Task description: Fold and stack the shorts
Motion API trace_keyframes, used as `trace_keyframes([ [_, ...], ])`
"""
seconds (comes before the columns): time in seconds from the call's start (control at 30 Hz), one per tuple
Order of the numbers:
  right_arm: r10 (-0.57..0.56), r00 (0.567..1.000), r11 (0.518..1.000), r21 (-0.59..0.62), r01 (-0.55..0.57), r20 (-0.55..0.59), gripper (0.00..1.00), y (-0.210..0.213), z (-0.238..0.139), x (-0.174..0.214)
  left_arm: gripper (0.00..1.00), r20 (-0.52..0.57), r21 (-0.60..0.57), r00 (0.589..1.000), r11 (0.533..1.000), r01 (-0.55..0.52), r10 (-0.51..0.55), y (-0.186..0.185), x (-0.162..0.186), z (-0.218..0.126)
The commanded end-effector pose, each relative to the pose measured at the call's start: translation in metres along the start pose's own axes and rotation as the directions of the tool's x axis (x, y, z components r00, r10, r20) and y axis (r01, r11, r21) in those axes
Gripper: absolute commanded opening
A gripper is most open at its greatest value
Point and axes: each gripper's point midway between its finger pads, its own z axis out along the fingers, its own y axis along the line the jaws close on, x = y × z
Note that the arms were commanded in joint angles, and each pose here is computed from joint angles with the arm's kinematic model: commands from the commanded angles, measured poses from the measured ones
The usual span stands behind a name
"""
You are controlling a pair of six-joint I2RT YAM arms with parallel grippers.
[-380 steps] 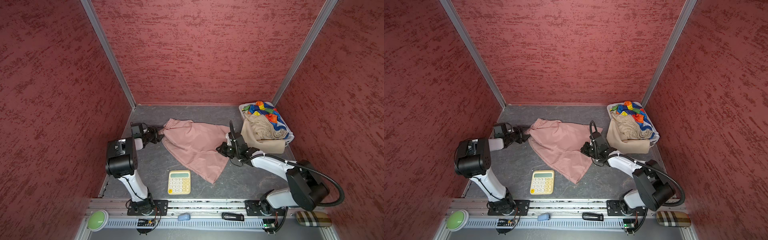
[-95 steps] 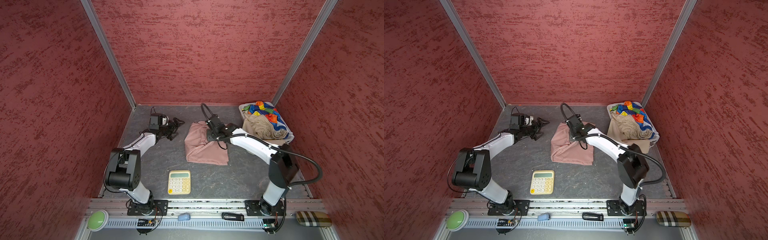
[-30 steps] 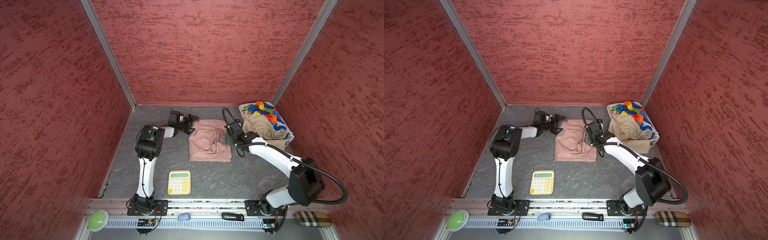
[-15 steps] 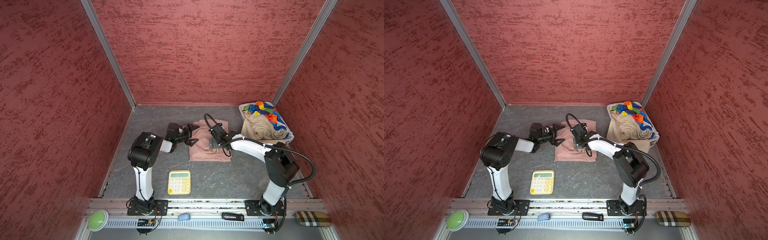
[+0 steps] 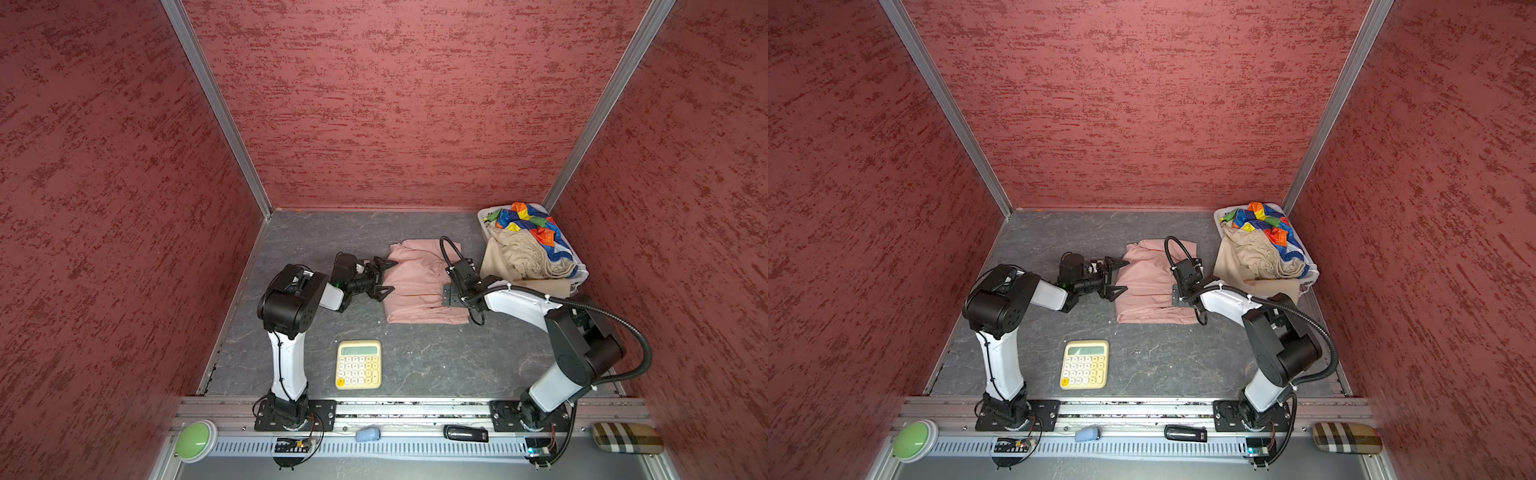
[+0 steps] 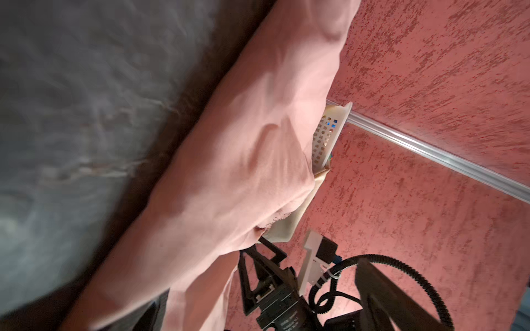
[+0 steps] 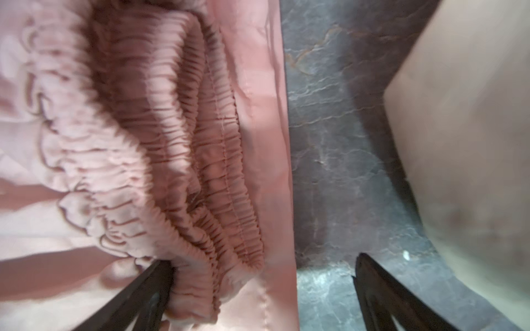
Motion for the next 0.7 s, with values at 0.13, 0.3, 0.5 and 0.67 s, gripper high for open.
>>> trace_keyframes([
  [0.13, 0.07, 0.992, 0.973, -0.227, -0.044, 0.106, 0.99, 0.033, -0.067, -0.053, 0.99, -0.001, -0.047, 0.947, 0.946, -0.321, 0.321, -0.105, 0.008, -0.016],
  [0.3, 0.158, 0.984, 0.859, -0.504, -0.093, 0.087, 0.99, 0.094, -0.088, -0.081, 0.99, -0.072, -0.035, 0.946, 0.947, -0.318, 0.315, -0.119, -0.003, 0.03],
  [0.5, 0.202, 0.979, 0.701, -0.696, -0.154, -0.014, 0.99, 0.143, -0.078, -0.079, 0.99, -0.11, -0.076, 0.956, 0.957, -0.281, 0.272, -0.091, -0.021, 0.074],
  [0.67, 0.172, 0.983, 0.734, -0.658, -0.166, -0.055, 0.99, 0.135, -0.04, -0.061, 0.99, -0.076, -0.134, 0.965, 0.956, -0.259, 0.251, -0.06, -0.049, 0.086],
])
